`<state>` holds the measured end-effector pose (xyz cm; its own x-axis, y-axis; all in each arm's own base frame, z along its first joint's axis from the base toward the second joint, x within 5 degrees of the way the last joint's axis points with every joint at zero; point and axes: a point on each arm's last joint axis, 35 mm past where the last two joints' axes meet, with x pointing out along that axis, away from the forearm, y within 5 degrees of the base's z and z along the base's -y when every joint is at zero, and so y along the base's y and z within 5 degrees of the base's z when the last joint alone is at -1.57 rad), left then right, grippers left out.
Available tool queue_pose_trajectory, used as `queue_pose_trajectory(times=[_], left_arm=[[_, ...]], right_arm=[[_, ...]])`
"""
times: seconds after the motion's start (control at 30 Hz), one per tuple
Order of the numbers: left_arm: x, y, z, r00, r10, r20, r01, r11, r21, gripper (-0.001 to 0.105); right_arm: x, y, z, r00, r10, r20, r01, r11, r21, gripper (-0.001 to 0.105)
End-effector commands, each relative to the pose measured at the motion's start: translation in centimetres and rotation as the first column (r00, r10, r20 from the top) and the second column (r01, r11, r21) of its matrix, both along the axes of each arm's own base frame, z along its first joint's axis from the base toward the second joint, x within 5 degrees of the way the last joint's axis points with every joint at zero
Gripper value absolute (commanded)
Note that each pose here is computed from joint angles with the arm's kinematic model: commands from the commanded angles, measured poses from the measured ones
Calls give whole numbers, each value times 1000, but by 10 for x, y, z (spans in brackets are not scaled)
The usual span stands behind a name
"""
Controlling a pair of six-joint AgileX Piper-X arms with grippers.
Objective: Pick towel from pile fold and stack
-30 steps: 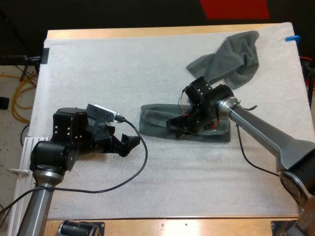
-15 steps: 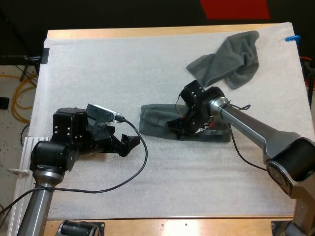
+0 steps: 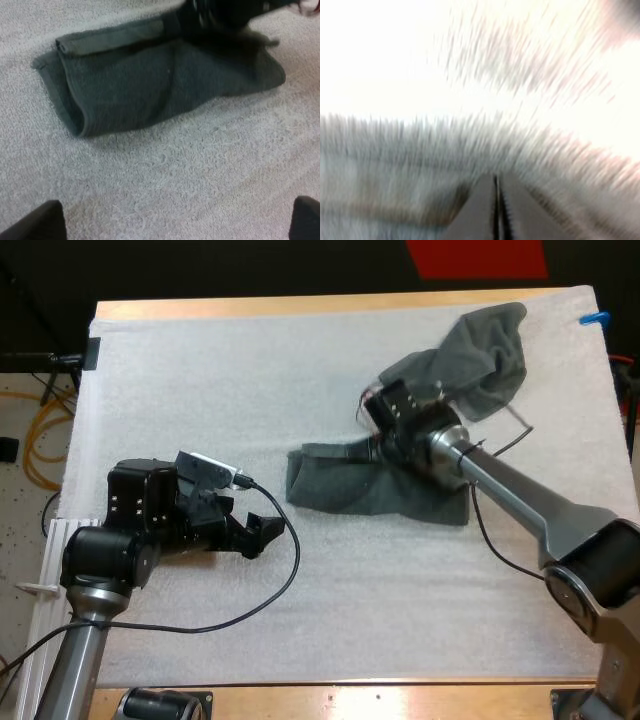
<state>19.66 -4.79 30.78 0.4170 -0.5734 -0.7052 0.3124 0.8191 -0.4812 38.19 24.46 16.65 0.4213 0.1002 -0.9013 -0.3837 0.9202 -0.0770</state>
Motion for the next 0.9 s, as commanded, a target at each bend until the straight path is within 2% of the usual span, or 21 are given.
queue_pose_trajectory(times=[0.0, 0.07, 0.2, 0.3, 0.4, 0.47, 0.57, 0.7, 0.87], left_arm=[[-2, 0, 2, 1000, -2, 2, 2, 1000, 3, 86], [-2, 0, 2, 1000, -2, 2, 2, 1000, 3, 86], [-2, 0, 2, 1000, -2, 2, 2, 1000, 3, 86], [-2, 0, 2, 1000, -2, 2, 2, 1000, 3, 86], [-2, 0, 2, 1000, -2, 2, 2, 1000, 3, 86], [-2, 0, 2, 1000, -3, 2, 3, 1000, 2, 86], [-4, 1, 4, 1000, -3, 12, 3, 1000, 0, 86], [-10, 2, 11, 999, 10, 37, -10, 1000, -13, 86], [-19, 3, 24, 995, 68, 76, -63, 996, -68, 86]], right_arm=[[7, -2, 26, 995, -17, 96, 17, 1000, 3, 0], [13, 0, 52, 983, -10, 184, 11, 1000, -3, 0], [14, 1, 84, 966, 26, 256, -28, 1000, 6, 0], [8, -3, 108, 955, 41, 295, -46, 999, 13, 8], [-3, -10, 128, 953, 54, 297, -57, 998, 3, 32], [-12, -18, 142, 955, 73, 287, -70, 997, -19, 55], [-22, -34, 157, 964, 65, 257, -57, 998, -40, 79], [-25, -65, 163, 984, 18, 180, -10, 999, -46, 78], [-14, -117, 158, 997, -64, 53, 63, 998, 23, 75]])
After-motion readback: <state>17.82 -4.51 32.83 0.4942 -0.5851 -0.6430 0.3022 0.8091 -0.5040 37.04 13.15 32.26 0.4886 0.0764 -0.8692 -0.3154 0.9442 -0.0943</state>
